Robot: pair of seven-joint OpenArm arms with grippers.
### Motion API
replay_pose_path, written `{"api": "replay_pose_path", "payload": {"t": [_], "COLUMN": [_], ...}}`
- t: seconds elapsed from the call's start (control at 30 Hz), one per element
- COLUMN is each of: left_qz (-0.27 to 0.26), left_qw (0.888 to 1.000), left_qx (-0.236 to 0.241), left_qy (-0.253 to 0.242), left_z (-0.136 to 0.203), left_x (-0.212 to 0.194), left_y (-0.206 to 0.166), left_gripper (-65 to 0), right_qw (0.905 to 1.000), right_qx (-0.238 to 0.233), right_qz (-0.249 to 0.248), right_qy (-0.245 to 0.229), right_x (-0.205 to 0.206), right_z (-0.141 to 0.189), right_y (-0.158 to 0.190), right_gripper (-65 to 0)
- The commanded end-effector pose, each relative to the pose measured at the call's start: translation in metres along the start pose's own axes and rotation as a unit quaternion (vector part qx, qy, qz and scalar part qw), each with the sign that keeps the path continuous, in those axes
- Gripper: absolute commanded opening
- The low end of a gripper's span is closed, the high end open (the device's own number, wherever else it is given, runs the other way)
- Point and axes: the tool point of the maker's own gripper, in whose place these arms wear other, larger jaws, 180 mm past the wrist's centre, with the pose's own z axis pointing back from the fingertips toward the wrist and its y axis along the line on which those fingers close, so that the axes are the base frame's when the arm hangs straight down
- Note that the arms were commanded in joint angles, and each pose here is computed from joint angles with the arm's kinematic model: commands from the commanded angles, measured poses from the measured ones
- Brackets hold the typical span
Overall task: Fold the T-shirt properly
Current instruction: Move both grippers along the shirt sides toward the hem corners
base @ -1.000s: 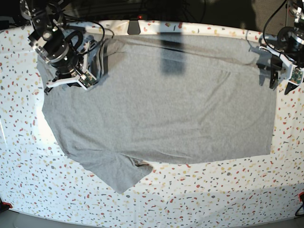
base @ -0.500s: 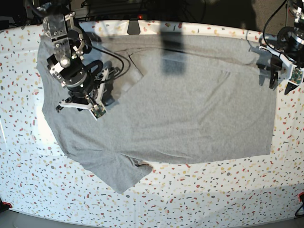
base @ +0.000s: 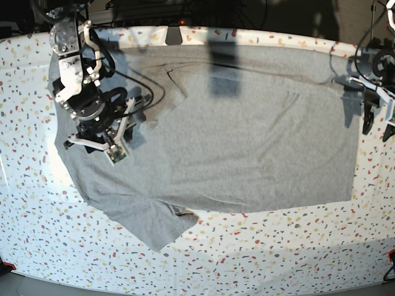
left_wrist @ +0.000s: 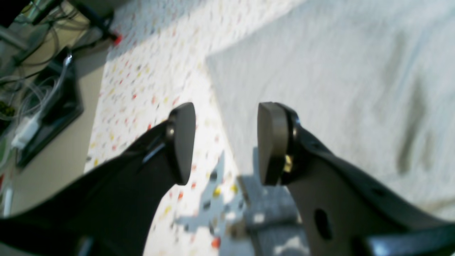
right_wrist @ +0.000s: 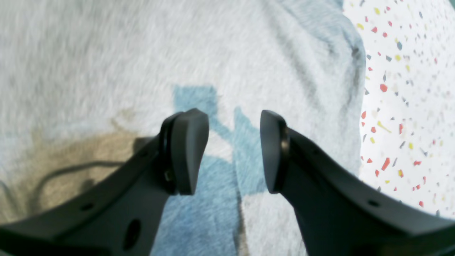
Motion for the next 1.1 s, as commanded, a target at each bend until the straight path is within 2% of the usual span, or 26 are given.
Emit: {"api": "replay_pose_path", "payload": {"t": [0.0, 0.13, 0.27, 0.4, 0.5, 0.7, 0.9, 0.97, 1.07], "left_qz": [-0.003, 0.016, 0.046, 0.073, 0.099, 0.203, 0.281, 0.293, 0.285], "left_qw": [1.000, 0.999, 0.998, 0.996, 0.995, 0.979, 0.959, 0.955, 0.956], "left_qx": [0.002, -0.005, -0.003, 0.010, 0.009, 0.005, -0.023, -0.034, -0.040], "left_qy": [-0.028, -0.052, -0.040, -0.041, -0.032, -0.033, 0.006, 0.029, 0.063], "left_z": [-0.002, -0.017, -0.040, -0.064, -0.086, -0.126, -0.175, -0.193, -0.214], "left_x": [0.017, 0.028, 0.014, 0.009, 0.005, -0.002, -0.022, -0.026, -0.031], "left_y": [0.006, 0.013, 0.028, 0.049, 0.062, 0.086, 0.081, 0.075, 0.071], "left_gripper": [-37.3, -37.3, -37.3, -37.3, -37.3, -37.3, -37.3, -37.3, -37.3], "right_qw": [0.9994, 0.9984, 0.9976, 0.9968, 0.9970, 0.9955, 0.9945, 0.9949, 0.9950], "right_qx": [-0.015, -0.018, 0.001, 0.017, 0.011, 0.027, 0.031, 0.031, 0.031], "right_qz": [-0.007, -0.026, -0.037, -0.057, -0.067, -0.084, -0.100, -0.096, -0.095], "right_qy": [-0.029, -0.048, -0.059, -0.054, -0.037, -0.035, -0.011, -0.002, 0.013], "right_x": [0.017, 0.028, 0.037, 0.039, 0.038, 0.046, 0.039, 0.035, 0.028], "right_z": [0.004, 0.005, -0.002, -0.019, -0.034, -0.049, -0.062, -0.062, -0.060], "right_y": [-0.014, -0.027, -0.027, -0.034, -0.047, -0.062, -0.076, -0.078, -0.082], "right_gripper": [-36.9, -37.0, -37.0, -37.0, -37.0, -37.0, -37.0, -37.0, -37.0]}}
